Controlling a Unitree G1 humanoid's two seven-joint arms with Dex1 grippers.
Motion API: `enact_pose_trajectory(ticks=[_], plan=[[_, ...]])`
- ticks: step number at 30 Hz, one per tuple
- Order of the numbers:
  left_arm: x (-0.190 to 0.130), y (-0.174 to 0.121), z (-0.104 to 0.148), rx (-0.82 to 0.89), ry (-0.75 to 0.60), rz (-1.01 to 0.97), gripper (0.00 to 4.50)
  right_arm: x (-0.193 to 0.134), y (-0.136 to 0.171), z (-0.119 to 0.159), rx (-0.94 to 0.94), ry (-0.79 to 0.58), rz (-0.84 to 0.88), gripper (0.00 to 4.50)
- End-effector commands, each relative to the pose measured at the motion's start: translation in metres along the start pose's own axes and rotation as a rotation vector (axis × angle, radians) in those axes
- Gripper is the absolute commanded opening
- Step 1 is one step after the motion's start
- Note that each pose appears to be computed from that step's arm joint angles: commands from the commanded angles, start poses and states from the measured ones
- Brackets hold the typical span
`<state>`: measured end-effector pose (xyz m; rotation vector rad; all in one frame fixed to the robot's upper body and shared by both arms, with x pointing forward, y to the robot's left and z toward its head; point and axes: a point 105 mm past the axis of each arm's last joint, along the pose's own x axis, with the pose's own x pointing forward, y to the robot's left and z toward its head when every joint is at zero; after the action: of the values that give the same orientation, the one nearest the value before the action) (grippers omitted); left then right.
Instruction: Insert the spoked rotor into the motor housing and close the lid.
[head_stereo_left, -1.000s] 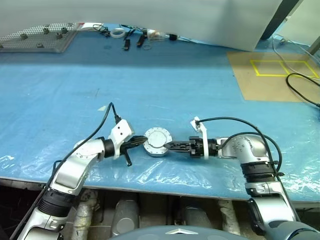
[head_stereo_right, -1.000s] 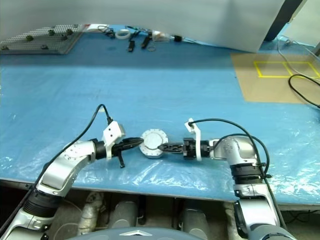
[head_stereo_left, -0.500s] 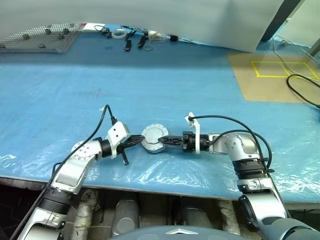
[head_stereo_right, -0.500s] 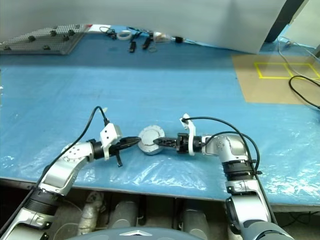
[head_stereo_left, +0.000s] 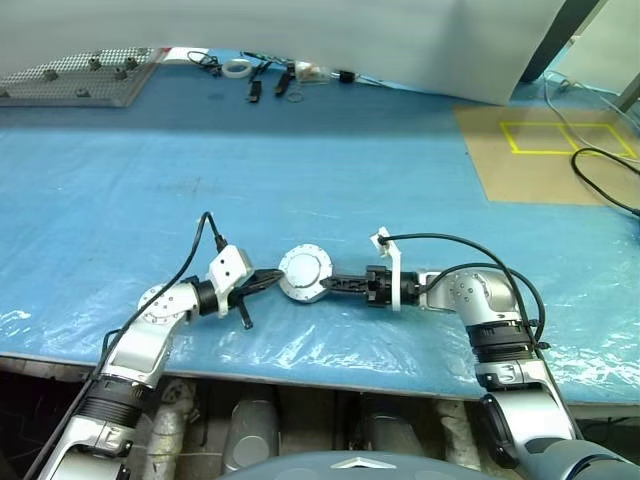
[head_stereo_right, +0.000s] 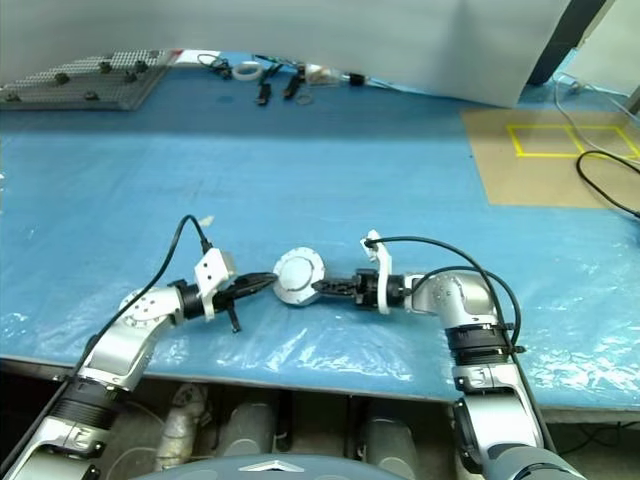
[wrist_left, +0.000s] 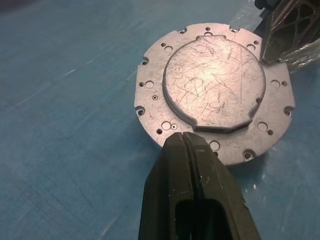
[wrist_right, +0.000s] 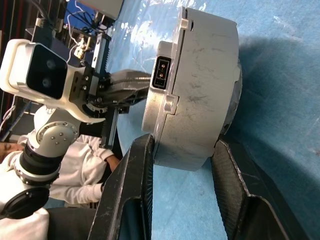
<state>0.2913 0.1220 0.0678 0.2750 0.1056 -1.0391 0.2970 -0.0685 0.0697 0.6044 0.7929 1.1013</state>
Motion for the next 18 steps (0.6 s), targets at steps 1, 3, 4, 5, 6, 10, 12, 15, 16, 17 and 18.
enact_pose_trajectory(ticks=[1, 3, 4, 5, 6, 10, 12, 15, 16, 17, 18], plan=[[-0.002, -0.006, -0.001, -0.062, 0.005, -0.015, 0.0, 0.007, 0.007, 0.006, -0.009, -0.029, 0.027, 1.28], [-0.006, 0.0, 0.012, -0.091, -0.038, 0.013, 0.0, 0.007, 0.006, 0.007, -0.002, -0.032, 0.024, 1.28], [-0.009, 0.004, 0.019, -0.112, -0.064, 0.026, 0.0, 0.008, 0.006, 0.007, 0.006, -0.037, 0.026, 1.28], [-0.012, 0.006, 0.025, -0.134, -0.086, 0.035, 0.0, 0.007, 0.005, 0.008, 0.013, -0.044, 0.028, 1.28], [-0.016, 0.007, 0.03, -0.166, -0.102, 0.035, 0.0, 0.007, 0.006, 0.009, 0.015, -0.05, 0.033, 1.28], [-0.033, 0.012, 0.031, -0.299, -0.135, 0.058, 0.0, 0.005, 0.016, 0.023, 0.01, -0.102, 0.092, 1.28], [-0.042, 0.021, 0.032, -0.369, -0.175, 0.101, 0.0, 0.003, 0.023, 0.029, -0.01, -0.115, 0.12, 1.28], [-0.054, 0.043, 0.039, -0.525, -0.289, 0.197, 0.0, 0.001, 0.031, 0.036, -0.032, -0.131, 0.154, 1.28], [-0.056, 0.047, 0.039, -0.539, -0.3, 0.221, 0.0, 0.001, 0.033, 0.038, -0.038, -0.137, 0.16, 1.28], [-0.056, 0.048, 0.037, -0.544, -0.294, 0.236, 0.0, 0.001, 0.035, 0.04, -0.043, -0.146, 0.168, 1.28], [-0.055, 0.049, 0.034, -0.553, -0.288, 0.247, 0.0, 0.0, 0.038, 0.043, -0.05, -0.152, 0.178, 1.28]])
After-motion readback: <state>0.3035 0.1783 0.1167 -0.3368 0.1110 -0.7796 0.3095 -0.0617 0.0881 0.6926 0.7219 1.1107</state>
